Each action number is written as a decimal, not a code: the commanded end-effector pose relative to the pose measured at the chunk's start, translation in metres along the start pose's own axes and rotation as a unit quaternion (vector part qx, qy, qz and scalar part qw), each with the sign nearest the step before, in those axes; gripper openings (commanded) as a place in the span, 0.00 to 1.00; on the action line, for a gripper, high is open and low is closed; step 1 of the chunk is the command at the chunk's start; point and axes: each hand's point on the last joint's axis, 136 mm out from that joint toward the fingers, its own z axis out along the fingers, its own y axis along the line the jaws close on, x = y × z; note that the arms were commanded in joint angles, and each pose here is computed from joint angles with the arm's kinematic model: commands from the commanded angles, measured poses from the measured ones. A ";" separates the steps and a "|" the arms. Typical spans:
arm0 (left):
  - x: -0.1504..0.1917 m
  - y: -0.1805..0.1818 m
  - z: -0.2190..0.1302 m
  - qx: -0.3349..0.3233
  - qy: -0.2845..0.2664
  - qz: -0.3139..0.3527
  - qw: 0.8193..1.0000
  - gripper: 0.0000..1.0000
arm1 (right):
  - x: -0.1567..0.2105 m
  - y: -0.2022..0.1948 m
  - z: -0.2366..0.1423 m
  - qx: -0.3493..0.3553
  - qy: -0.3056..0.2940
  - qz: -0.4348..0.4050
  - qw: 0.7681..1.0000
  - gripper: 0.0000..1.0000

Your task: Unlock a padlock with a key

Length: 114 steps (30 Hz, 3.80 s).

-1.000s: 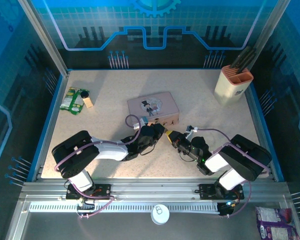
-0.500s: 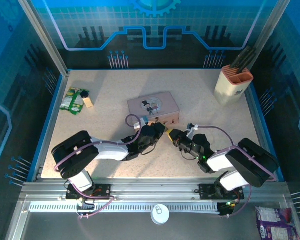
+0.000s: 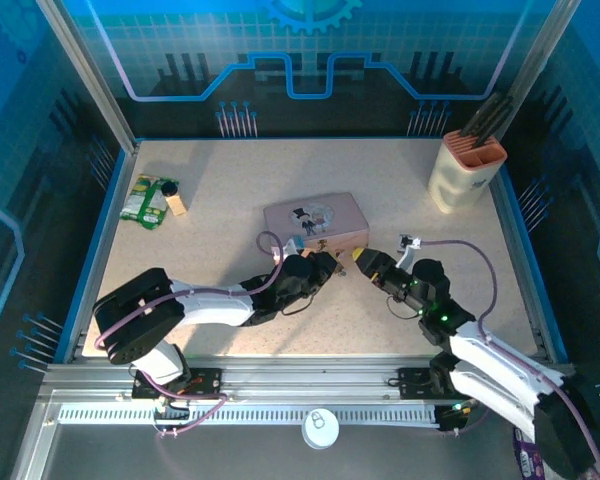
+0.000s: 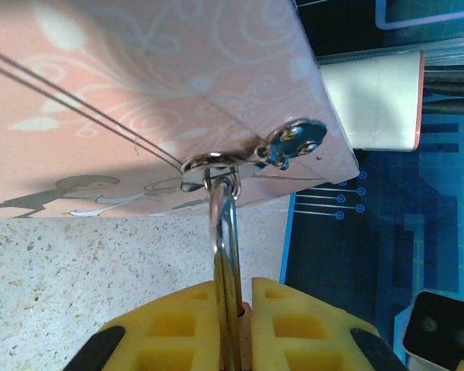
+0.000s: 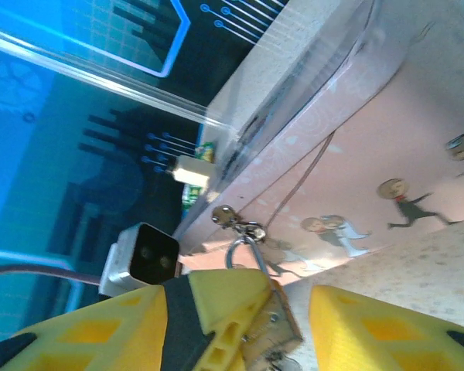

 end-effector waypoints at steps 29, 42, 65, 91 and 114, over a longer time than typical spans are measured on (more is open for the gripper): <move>-0.004 -0.018 -0.024 0.025 0.015 0.012 0.999 0.00 | 0.071 -0.007 0.012 0.086 0.046 -0.650 0.754 0.26; -0.002 -0.019 -0.023 0.025 0.022 0.010 0.999 0.00 | 0.079 -0.007 0.022 0.077 0.047 -0.657 0.748 0.21; 0.009 -0.020 -0.018 0.020 0.038 0.015 0.999 0.00 | 0.089 0.003 0.034 0.056 0.055 -0.631 0.772 0.17; 0.009 -0.006 -0.015 -0.002 0.035 0.036 0.999 0.00 | 0.111 0.015 0.037 -0.019 0.147 -0.353 0.924 0.00; -0.004 0.036 -0.016 -0.066 0.012 0.058 0.996 0.44 | 0.118 -0.008 0.043 -0.028 0.168 -0.173 0.970 0.00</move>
